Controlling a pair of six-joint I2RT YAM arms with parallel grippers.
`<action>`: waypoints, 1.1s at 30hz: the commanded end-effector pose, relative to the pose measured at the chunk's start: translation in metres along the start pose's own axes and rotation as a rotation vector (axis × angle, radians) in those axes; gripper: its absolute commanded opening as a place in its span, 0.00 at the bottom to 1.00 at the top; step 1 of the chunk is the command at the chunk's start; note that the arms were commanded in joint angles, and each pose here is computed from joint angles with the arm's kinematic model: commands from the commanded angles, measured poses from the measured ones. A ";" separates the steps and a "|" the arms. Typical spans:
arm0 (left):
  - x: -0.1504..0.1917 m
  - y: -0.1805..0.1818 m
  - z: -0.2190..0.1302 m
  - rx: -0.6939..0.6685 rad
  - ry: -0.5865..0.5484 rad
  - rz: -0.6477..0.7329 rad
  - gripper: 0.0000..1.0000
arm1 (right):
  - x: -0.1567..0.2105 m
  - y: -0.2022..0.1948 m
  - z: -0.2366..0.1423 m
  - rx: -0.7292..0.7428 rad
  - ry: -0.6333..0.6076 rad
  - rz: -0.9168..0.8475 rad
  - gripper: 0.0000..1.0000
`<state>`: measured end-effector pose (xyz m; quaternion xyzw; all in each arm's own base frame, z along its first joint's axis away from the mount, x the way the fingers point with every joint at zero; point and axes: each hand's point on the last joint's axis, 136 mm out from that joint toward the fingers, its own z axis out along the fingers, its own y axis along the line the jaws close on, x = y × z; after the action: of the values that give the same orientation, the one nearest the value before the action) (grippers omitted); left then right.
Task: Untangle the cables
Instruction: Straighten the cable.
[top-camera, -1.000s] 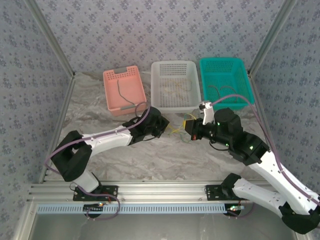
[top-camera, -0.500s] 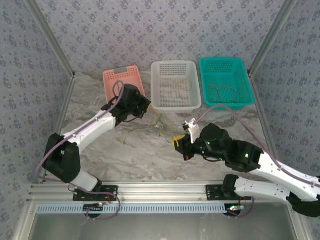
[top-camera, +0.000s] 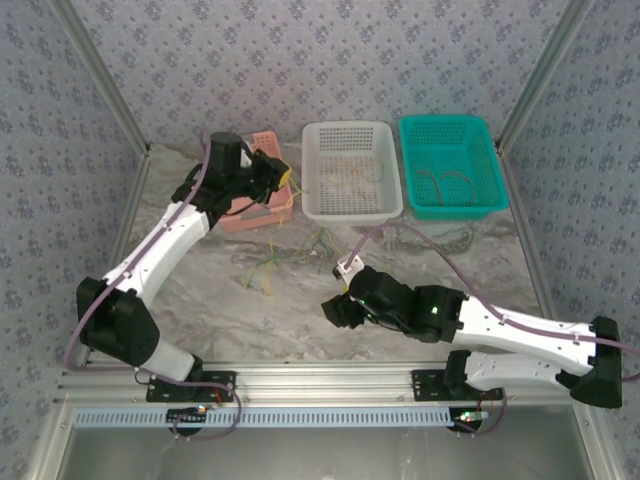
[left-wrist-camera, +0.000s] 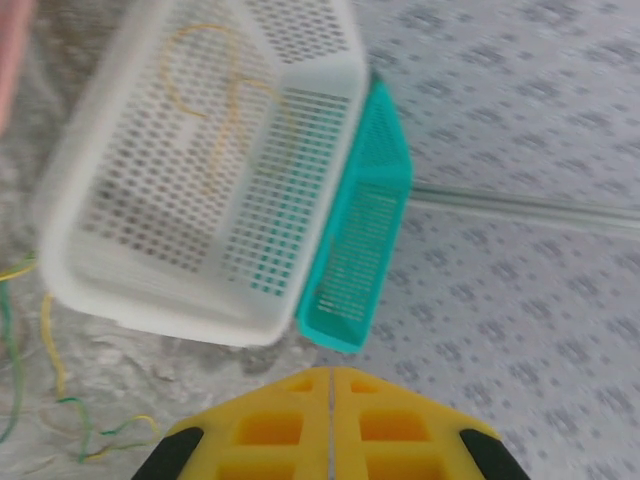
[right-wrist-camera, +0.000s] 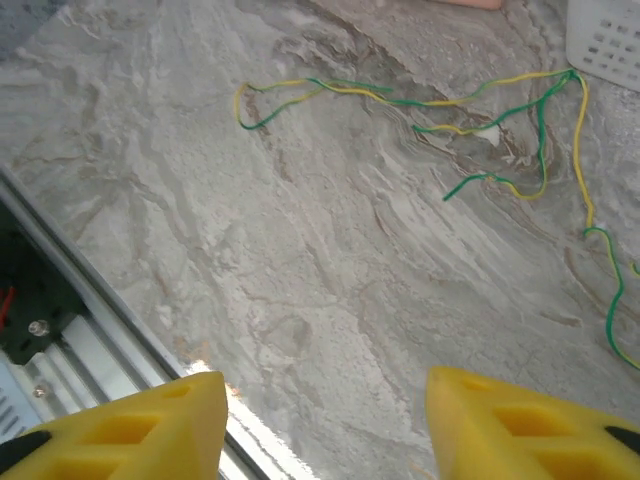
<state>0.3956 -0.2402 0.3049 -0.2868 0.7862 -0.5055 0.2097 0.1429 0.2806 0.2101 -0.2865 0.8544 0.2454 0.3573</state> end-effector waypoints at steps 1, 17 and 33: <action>0.020 -0.040 -0.023 0.120 0.087 0.109 0.00 | -0.047 0.008 -0.048 -0.067 -0.224 0.029 0.64; 0.052 -0.066 -0.045 0.319 0.125 0.111 0.00 | -0.151 -0.043 -0.082 -0.351 -0.794 0.548 0.74; 0.061 -0.060 -0.041 0.338 0.126 0.062 0.00 | -0.197 -0.011 -0.013 -0.517 -0.764 0.638 0.58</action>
<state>0.3466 -0.2743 0.3524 -0.2013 0.7296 -0.6206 0.2049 0.2619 0.3224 0.3265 0.0159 0.6682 0.5856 0.4586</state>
